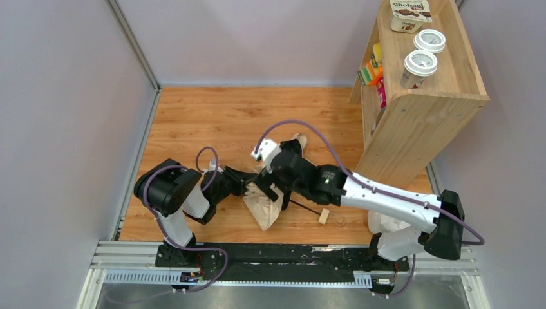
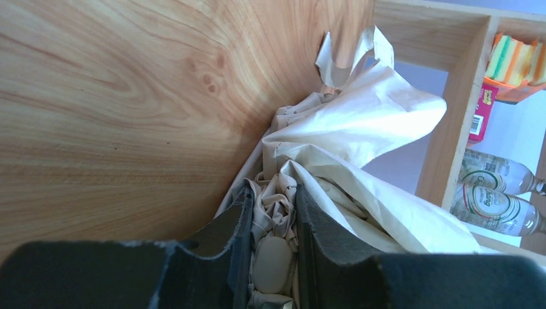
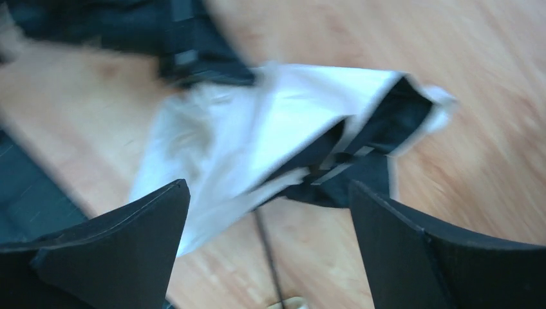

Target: Put away the umbrella

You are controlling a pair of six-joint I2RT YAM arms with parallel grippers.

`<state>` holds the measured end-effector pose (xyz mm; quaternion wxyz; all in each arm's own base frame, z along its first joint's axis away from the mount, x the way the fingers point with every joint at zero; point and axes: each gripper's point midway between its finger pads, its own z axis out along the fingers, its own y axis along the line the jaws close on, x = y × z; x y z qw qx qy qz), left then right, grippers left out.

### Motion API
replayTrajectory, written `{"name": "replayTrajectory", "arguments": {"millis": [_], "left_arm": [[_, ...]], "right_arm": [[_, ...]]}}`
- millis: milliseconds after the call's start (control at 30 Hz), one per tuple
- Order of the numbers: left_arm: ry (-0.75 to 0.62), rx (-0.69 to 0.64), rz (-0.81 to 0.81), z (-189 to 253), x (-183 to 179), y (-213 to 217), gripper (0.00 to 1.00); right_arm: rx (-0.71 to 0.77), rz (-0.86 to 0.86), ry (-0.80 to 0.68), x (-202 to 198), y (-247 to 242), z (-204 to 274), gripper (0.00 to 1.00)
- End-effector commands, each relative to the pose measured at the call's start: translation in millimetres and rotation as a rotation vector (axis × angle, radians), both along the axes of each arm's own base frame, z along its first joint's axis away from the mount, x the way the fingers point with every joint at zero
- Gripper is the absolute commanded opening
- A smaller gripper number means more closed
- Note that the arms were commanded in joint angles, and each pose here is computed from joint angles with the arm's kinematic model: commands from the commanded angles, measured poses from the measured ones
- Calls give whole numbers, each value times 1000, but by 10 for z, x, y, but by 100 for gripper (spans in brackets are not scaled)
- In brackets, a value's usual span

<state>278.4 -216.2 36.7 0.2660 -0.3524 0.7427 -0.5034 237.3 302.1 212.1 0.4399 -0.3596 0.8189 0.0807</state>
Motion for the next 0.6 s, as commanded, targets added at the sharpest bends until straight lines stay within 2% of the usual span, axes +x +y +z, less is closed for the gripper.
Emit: {"name": "replayTrajectory", "arguments": {"millis": [0, 100, 300, 333, 400, 433, 467, 500, 533, 567], "left_arm": [[-34, 20, 4, -25, -16, 27, 0], [-30, 18, 8, -34, -26, 38, 0], [-29, 28, 8, -51, -38, 50, 0], [-29, 27, 9, -50, -38, 50, 0], [-31, 27, 8, -46, -41, 51, 0], [-28, 29, 11, -53, -41, 60, 0], [-33, 28, 9, -39, -41, 54, 0], [-28, 32, 7, -54, -55, 59, 0], [-27, 32, 7, -55, -60, 61, 0], [-31, 35, 7, -51, -50, 62, 0]], "right_arm": [[-47, 318, 9, -674, 394, -282, 100], [-84, 337, 9, -928, 475, -499, 100], [-120, 109, -25, -708, 329, -757, 100], [-135, 78, -31, -652, 306, -780, 95], [-167, 48, -35, -567, 286, -834, 74], [-169, 51, -23, -548, 296, -841, 57], [-169, 50, -15, -528, 299, -842, 31], [-161, 57, 0, -516, 310, -818, 17], [-153, 65, 0, -507, 326, -780, 5], [-143, 59, -11, -470, 316, -724, 0]]}}
